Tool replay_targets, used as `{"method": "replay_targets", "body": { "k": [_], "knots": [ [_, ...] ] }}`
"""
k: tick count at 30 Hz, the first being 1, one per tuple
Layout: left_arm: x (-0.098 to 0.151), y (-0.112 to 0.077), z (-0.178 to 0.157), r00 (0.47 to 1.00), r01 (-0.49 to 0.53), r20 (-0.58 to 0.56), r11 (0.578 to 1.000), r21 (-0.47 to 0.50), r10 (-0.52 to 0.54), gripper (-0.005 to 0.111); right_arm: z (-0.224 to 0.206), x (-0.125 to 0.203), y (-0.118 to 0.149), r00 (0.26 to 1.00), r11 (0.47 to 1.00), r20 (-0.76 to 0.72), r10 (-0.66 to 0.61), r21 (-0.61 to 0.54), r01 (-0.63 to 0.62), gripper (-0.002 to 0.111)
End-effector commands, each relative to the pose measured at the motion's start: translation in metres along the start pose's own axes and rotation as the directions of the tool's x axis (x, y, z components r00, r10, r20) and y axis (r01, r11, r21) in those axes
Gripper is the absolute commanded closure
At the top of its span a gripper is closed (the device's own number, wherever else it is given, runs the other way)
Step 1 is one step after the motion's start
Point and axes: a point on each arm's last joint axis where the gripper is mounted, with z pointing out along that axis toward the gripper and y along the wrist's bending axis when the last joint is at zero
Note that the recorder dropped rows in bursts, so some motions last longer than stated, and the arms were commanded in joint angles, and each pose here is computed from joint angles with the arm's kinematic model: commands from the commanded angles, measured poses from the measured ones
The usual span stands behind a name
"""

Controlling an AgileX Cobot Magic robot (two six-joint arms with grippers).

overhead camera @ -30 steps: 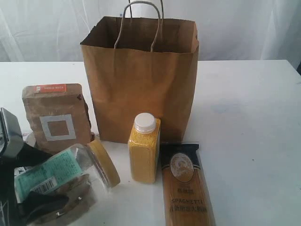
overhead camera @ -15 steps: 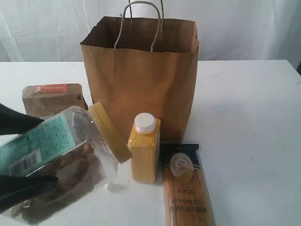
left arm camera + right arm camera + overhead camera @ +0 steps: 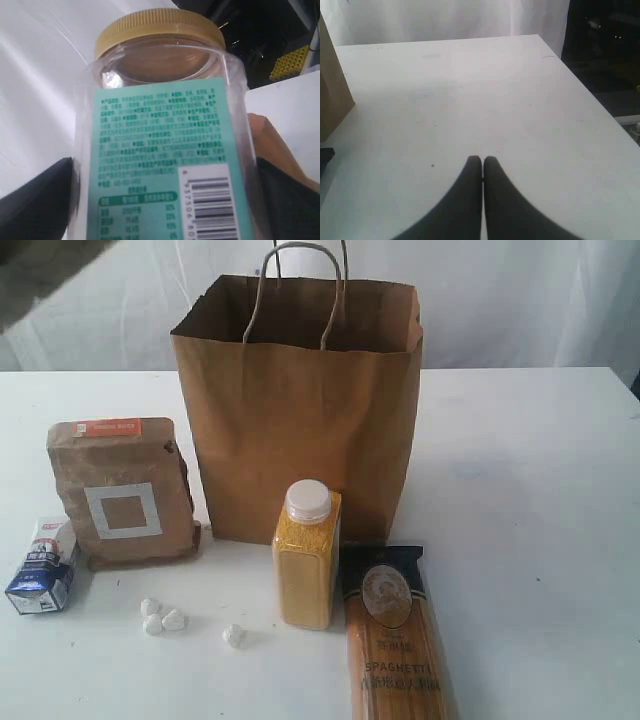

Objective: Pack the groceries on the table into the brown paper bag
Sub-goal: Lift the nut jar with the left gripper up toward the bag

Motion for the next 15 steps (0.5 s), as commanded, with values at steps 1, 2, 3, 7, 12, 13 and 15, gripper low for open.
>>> {"method": "replay_targets", "body": {
  "k": [1, 2, 3, 7, 12, 13, 15],
  "knots": [
    [-0.008, 0.025, 0.021, 0.994, 0.004, 0.111, 0.998, -0.063, 0.003, 0.107, 0.0, 0.001, 0.0, 1.0, 1.0, 0.006, -0.007, -0.003, 0.007, 0.108],
    [-0.007, 0.032, 0.031, 0.988, 0.049, 0.147, 0.996, -0.07, -0.039, 0.107, 0.0, 0.001, 0.0, 1.0, 1.0, 0.006, -0.007, -0.003, 0.007, 0.108],
    [-0.008, 0.038, 0.037, 0.978, 0.099, 0.194, 0.992, -0.08, -0.082, 0.107, 0.0, 0.001, 0.0, 1.0, 1.0, 0.006, -0.007, -0.003, 0.007, 0.108],
    [-0.004, 0.059, 0.073, 0.93, 0.144, 0.348, 0.989, -0.036, -0.122, 0.107, 0.0, 0.001, 0.0, 1.0, 1.0, 0.006, -0.007, -0.003, 0.007, 0.108],
    [0.009, 0.075, 0.116, 0.903, 0.133, 0.401, 0.988, 0.079, -0.153, 0.107, 0.0, 0.001, 0.0, 1.0, 1.0, 0.006, -0.007, -0.003, 0.007, 0.108],
    [0.018, 0.079, 0.132, 0.897, 0.135, 0.408, 0.985, 0.112, -0.169, 0.107, 0.0, 0.001, 0.0, 1.0, 1.0, 0.006, -0.007, -0.003, 0.007, 0.108],
    [0.028, 0.079, 0.152, 0.869, 0.116, 0.453, 0.973, 0.201, -0.198, 0.107, 0.0, 0.001, 0.0, 1.0, 1.0, 0.006, -0.007, -0.003, 0.007, 0.108]
  ]
}}
